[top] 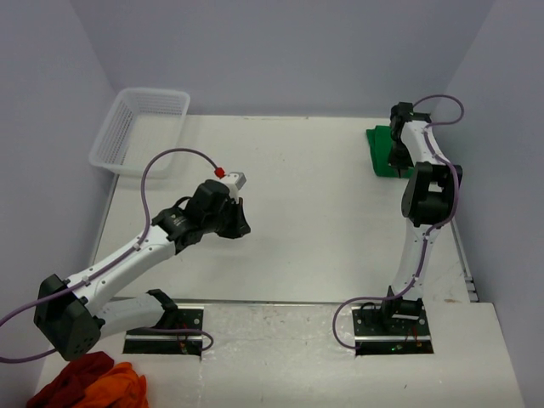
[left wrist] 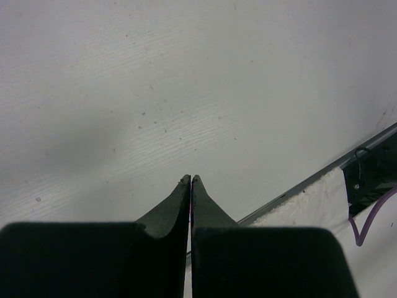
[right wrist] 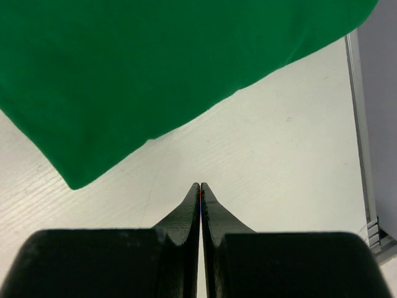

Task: Fold and stack the t-shirts
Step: Put the neatly folded tshirt into the corner of the board with the right arm

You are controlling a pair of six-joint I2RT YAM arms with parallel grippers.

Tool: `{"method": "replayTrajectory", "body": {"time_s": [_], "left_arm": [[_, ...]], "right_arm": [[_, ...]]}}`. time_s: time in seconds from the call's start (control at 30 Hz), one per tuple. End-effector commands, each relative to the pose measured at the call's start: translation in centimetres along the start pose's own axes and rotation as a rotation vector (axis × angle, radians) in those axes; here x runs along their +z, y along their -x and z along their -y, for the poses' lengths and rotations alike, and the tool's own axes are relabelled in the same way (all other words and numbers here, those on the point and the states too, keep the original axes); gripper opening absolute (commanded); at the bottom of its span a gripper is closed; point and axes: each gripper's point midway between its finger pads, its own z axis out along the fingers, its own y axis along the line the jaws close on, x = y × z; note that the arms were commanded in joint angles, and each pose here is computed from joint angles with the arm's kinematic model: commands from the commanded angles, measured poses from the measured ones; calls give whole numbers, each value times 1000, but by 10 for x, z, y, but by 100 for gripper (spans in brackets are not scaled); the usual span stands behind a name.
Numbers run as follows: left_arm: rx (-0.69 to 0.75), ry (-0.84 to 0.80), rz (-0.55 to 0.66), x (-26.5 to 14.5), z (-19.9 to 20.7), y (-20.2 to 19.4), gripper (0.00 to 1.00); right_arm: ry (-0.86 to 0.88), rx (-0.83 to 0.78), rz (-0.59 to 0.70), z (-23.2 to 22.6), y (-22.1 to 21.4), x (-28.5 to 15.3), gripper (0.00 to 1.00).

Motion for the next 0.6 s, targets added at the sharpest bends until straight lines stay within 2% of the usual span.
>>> {"method": "replayTrajectory", "body": {"time_s": [0.0, 0.27, 0.57], "left_arm": [[-7, -36, 21, -2, 7, 3, 0], [-4, -51, 21, -3, 9, 2, 0], [1, -51, 25, -5, 10, 4, 0]], "right_arm": [[-39, 4, 11, 13, -3, -15, 0], [-105, -33, -25, 18, -10, 4, 0], [-81, -45, 4, 4, 16, 16, 0]]}}
